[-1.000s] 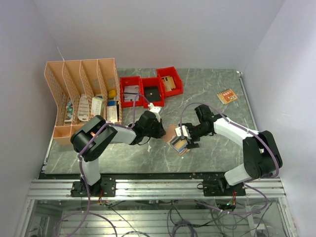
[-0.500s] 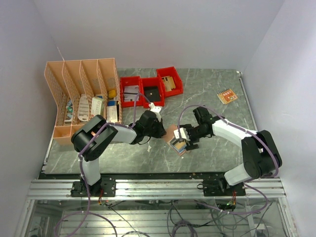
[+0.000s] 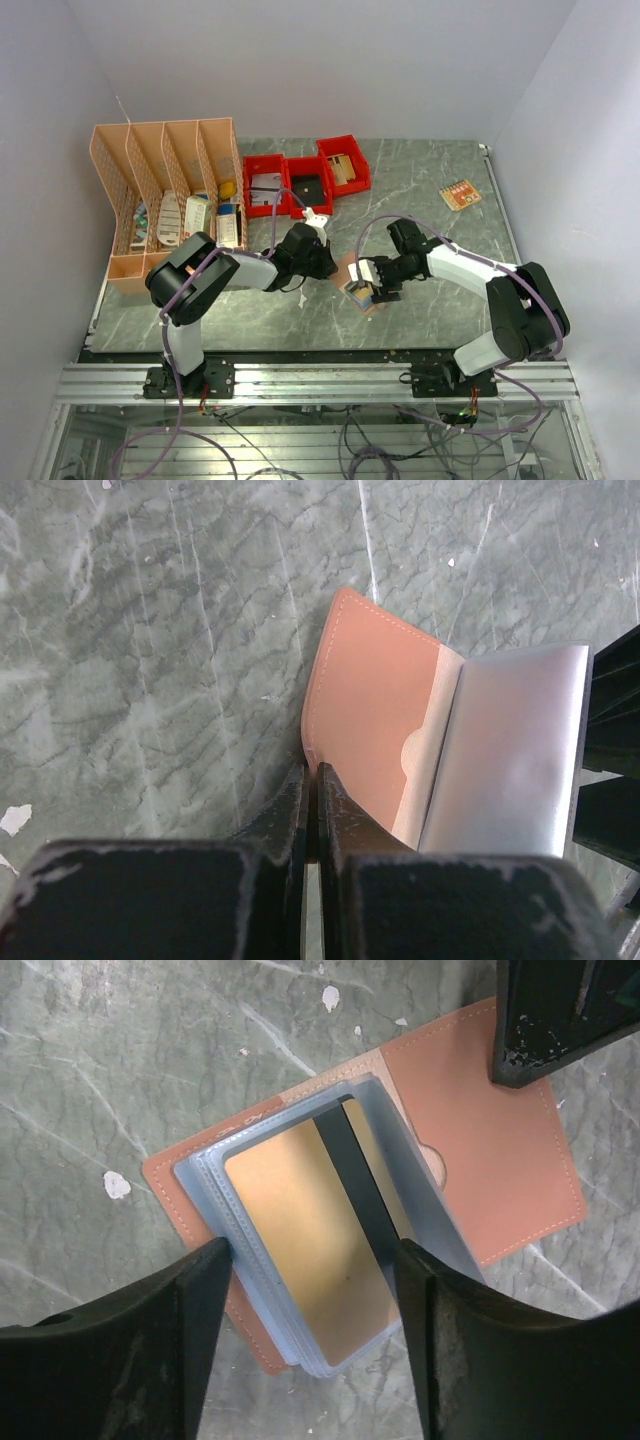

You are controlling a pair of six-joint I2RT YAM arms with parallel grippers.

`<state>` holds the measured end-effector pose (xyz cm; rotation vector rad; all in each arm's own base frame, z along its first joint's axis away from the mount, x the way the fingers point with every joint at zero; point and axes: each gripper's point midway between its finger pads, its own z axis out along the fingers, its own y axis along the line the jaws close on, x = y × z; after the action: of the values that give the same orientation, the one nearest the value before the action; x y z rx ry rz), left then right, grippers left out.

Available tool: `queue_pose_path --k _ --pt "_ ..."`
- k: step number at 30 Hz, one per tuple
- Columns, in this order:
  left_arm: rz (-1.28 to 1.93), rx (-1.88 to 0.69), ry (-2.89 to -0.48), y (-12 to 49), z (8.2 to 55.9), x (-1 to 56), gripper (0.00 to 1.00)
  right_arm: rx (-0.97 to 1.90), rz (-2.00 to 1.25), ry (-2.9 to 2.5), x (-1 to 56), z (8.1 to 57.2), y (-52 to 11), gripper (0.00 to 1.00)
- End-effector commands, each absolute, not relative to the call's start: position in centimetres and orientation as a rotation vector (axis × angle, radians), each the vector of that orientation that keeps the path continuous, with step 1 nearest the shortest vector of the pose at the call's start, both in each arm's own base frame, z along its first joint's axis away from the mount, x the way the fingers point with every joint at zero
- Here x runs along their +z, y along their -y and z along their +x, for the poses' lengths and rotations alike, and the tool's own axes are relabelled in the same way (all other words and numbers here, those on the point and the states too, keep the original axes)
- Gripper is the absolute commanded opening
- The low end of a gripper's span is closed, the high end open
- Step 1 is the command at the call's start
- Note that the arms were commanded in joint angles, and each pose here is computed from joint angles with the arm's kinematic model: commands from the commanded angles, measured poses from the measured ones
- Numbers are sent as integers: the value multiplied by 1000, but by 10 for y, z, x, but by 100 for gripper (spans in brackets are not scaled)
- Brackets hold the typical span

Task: Put the credit cards into the card holder
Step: Open the card holder at the center of the board, then turn over the card slot in the card holder.

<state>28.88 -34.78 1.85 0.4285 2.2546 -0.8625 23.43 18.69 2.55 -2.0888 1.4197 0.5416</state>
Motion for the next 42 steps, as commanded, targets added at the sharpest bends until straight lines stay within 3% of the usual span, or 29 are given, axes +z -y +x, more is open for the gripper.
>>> queue_pose_path --k 1,4,9,24,29,33,42 --pt "484 -849 -2304 346 282 4 7 484 -2013 -1398 44 259 -201 60" --pt "497 -841 -2305 346 282 4 7 502 -1980 -1407 54 263 -206 53" --pt "512 -833 -2304 347 284 6 7 512 -1950 -1415 64 267 -210 51" --pt "524 -849 -2306 351 283 6 7 473 -1908 -1487 63 288 -212 58" --pt "523 -892 -2303 355 281 7 7 384 -1771 -1594 63 327 -218 51" --pt "508 -897 -2305 354 279 9 7 321 -1645 -1675 70 363 -224 50" --pt "394 -935 -2331 348 271 21 8 575 -1561 -1713 102 351 -236 55"
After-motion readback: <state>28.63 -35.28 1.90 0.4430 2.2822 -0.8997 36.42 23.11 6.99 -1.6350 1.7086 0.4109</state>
